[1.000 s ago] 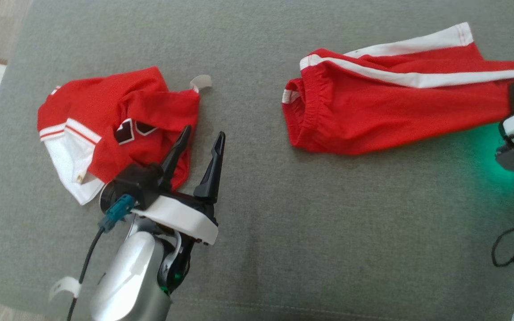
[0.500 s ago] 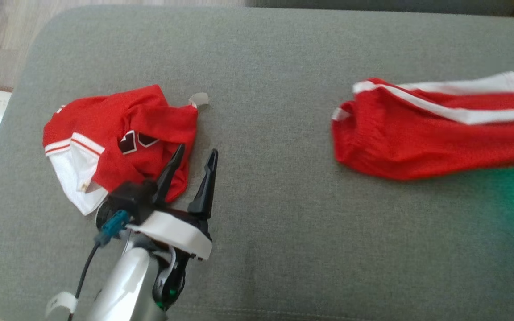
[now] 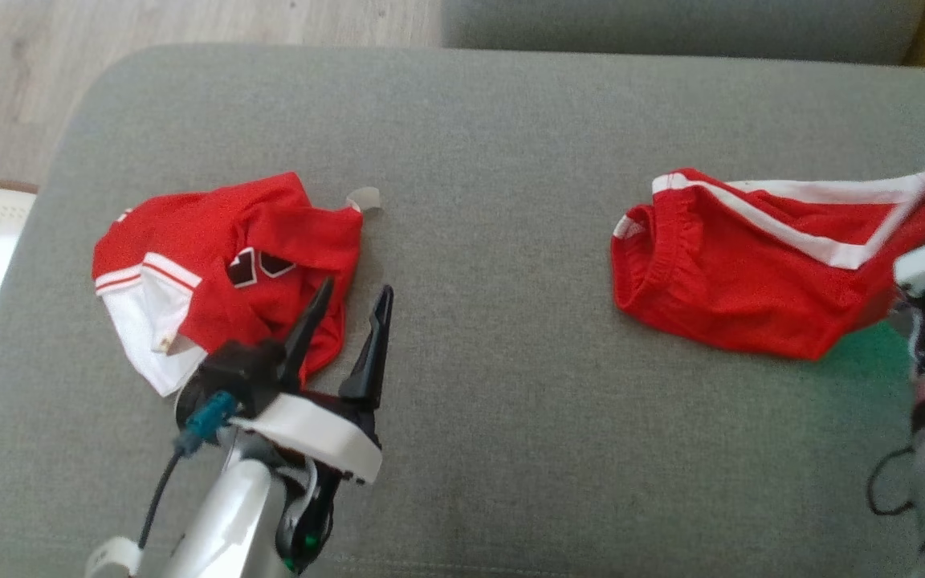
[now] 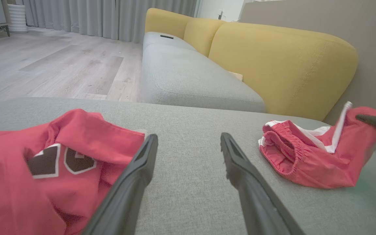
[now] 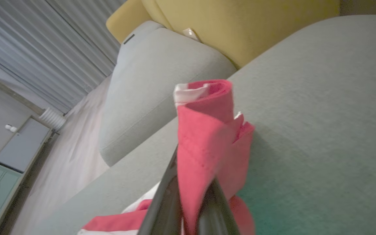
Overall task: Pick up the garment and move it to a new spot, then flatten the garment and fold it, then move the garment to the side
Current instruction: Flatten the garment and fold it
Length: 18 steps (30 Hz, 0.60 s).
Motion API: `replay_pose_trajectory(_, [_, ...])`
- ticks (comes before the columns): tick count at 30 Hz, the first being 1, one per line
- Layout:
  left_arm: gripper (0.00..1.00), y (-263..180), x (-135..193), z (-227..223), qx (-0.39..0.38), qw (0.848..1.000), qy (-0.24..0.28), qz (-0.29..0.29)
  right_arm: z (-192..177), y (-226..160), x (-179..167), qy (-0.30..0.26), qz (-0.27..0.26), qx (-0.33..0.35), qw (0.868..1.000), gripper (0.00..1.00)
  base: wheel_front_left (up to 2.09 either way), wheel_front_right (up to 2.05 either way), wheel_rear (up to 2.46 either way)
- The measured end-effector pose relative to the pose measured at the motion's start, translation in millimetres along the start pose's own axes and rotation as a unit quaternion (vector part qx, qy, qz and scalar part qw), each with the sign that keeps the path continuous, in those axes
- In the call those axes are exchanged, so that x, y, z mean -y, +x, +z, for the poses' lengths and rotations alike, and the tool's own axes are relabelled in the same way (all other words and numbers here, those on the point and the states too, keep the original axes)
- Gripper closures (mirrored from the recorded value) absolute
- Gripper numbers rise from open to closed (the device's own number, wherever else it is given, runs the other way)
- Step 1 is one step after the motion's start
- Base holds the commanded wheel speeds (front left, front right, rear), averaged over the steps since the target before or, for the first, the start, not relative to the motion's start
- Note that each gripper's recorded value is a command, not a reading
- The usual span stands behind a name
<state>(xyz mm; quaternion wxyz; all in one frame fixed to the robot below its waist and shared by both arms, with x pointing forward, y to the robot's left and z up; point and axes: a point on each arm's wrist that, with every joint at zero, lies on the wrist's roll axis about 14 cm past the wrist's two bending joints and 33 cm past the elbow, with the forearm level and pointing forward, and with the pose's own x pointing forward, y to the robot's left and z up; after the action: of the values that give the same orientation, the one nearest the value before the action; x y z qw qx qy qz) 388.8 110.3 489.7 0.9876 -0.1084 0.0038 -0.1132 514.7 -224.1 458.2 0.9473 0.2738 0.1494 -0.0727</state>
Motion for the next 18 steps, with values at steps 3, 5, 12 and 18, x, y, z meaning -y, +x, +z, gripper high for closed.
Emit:
replay_pose_trajectory(3, [0.0, -9, -1, -1, -0.001, 1.0, 0.002, 0.005, 5, -4, -39, -0.008, 0.051, 0.007, 0.999, 1.0, 0.0, 0.0, 0.0])
replay_pose_trajectory(5, [0.0, -14, -2, 1, 0.001, 1.0, 0.003, 0.009, 3, -9, -62, -0.013, 0.083, 0.007, 0.996, 1.0, 0.0, 0.0, 0.0])
replay_pose_trajectory(12, [0.0, -27, -11, 10, 0.015, 1.0, 0.005, 0.027, -32, -31, -111, -0.032, 0.16, -0.033, 0.986, 1.0, 0.0, 0.0, 0.0])
replay_pose_trajectory(18, [0.0, -45, -26, 5, 0.011, 0.998, 0.0, 0.058, -71, -56, -156, -0.049, 0.237, -0.078, 0.967, 1.0, 0.0, 0.0, 0.0])
